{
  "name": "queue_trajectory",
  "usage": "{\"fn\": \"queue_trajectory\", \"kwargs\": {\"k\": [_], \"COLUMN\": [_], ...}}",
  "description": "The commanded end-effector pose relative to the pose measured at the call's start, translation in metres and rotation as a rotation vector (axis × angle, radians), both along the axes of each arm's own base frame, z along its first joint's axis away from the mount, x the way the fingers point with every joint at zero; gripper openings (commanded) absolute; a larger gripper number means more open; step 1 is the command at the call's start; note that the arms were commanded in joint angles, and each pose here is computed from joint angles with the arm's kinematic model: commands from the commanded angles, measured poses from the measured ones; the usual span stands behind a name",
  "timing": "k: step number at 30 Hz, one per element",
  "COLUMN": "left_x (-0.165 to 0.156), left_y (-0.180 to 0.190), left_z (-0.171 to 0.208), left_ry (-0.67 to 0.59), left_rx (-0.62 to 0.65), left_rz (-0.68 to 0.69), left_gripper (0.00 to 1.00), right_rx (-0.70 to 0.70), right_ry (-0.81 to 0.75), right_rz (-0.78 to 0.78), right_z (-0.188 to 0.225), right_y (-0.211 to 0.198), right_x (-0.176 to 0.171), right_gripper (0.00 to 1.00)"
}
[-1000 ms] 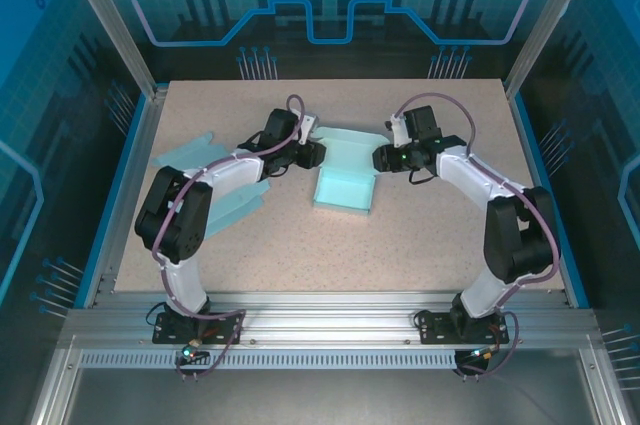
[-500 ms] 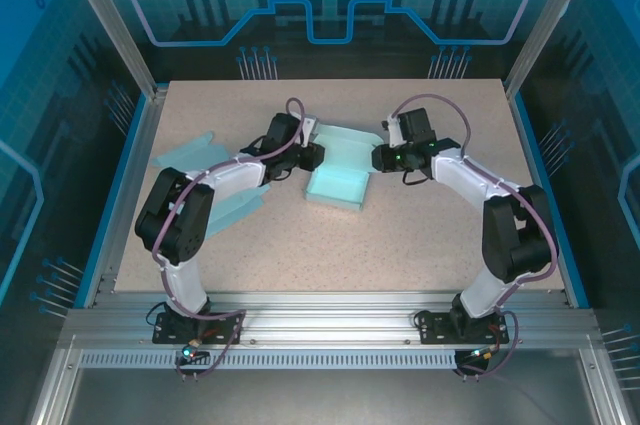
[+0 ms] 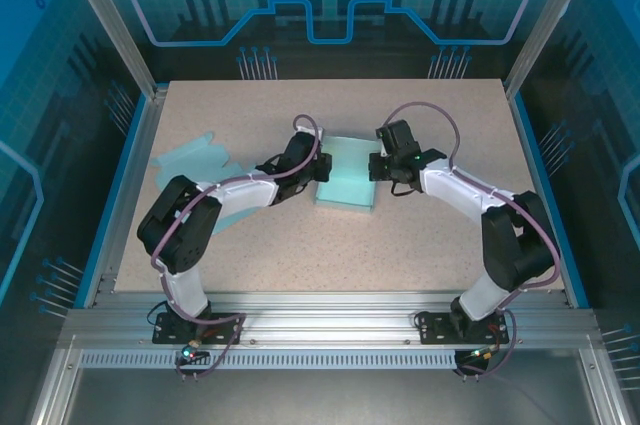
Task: Fold the paper box
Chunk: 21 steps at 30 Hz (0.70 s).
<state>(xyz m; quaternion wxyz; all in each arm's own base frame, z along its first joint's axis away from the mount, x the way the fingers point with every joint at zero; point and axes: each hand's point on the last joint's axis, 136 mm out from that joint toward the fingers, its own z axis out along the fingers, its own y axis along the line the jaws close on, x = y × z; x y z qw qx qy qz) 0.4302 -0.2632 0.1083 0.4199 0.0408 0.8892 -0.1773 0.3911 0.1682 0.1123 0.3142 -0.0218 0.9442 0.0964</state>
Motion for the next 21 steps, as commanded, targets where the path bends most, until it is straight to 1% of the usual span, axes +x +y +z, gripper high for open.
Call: {"fn": "queue_trajectory", "kwargs": {"k": [1, 6, 11, 17, 21], "left_x": [-0.009, -0.013, -0.007, 0.007, 0.015], "left_y": [-0.018, -0.019, -0.026, -0.036, -0.045], "left_z": [0.02, 0.018, 0.022, 0.04, 0.051], "left_ry": [-0.035, -0.025, -0.031, -0.078, -0.112], "left_rx": [-0.089, -0.136, -0.145, -0.178, -0.203], "left_rz": [-0.013, 0.0, -0.003, -0.002, -0.004], "left_gripper": [0.21, 0.19, 0.17, 0.17, 0.19], "right_rx": [0.051, 0.075, 0.108, 0.091, 0.092], "right_ry": [-0.037, -0.052, -0.106, -0.166, -0.197], "right_rz": [-0.011, -0.028, -0.013, -0.007, 0.005], "right_z": [0.008, 0.006, 0.019, 0.038, 0.047], "right_y": [0.012, 0.013, 0.025, 0.029, 0.035], "right_x": [-0.002, -0.001, 0.007, 0.023, 0.034], "right_gripper": [0.06, 0.06, 0.06, 0.07, 0.07]}}
